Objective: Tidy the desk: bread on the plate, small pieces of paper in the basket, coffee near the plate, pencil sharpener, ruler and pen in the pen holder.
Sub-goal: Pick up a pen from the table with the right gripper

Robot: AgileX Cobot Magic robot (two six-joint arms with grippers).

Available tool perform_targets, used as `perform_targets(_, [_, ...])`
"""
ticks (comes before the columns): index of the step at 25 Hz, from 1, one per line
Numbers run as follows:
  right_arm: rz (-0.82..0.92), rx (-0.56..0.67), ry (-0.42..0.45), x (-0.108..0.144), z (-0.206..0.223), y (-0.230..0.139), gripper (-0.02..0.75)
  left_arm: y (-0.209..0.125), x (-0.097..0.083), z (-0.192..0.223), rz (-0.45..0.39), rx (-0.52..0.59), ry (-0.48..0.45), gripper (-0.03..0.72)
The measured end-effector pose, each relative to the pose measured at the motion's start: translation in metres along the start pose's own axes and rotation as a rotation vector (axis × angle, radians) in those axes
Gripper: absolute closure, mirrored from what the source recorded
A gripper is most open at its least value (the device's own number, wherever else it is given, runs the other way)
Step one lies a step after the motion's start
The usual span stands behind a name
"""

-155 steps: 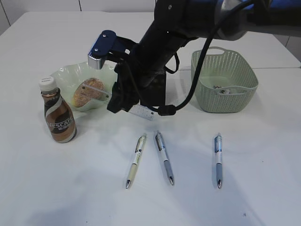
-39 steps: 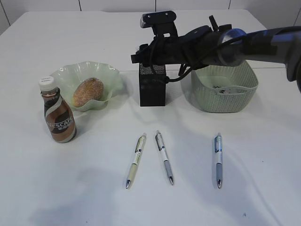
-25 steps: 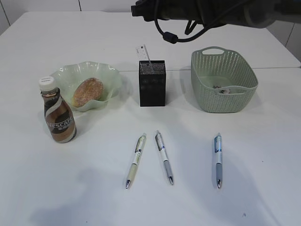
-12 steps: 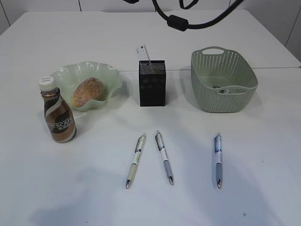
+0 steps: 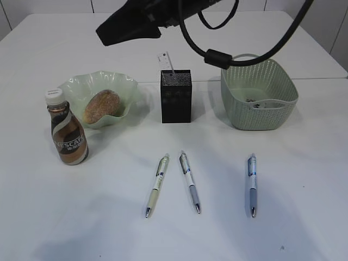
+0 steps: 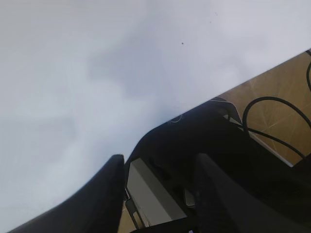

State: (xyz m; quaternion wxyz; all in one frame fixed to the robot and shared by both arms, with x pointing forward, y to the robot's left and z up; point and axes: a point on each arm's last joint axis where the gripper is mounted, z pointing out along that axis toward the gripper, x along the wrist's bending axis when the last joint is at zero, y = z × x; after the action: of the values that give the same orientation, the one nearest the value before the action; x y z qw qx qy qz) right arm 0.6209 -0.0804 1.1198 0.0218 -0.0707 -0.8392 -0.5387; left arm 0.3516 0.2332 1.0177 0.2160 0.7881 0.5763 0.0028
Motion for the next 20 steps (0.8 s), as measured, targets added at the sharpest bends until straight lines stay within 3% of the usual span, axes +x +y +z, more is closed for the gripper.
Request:
perform_targets(4, [0.009,0.012,-0.001,0.0,0.0,-0.001,0.35,-0.001,0.0,0.0,0.0,0.009,0.0,0.361])
perform_targets(8, [0.043,0.175,-0.055,-0.004,-0.002,-0.015,0.35,-0.001,0.0,0.0,0.0,0.011,0.0,0.361])
perform_targets(13, [0.11,0.575,-0.271,-0.019,-0.018,-0.049,0.35,-0.001,0.0,0.0,0.0,0.013,0.0,0.361])
perform_targets(16, [0.132,0.641,-0.326,-0.022,-0.022,-0.055,0.35,-0.001,0.0,0.0,0.0,0.015,0.0,0.361])
perform_targets(17, [0.152,0.736,-0.413,-0.027,-0.03,-0.061,0.35,-0.002,0.0,0.0,0.0,0.02,0.0,0.361])
perform_targets(20, [0.223,0.827,-0.551,-0.033,-0.041,-0.068,0.35,-0.003,0.0,0.0,0.0,0.032,-0.001,0.361])
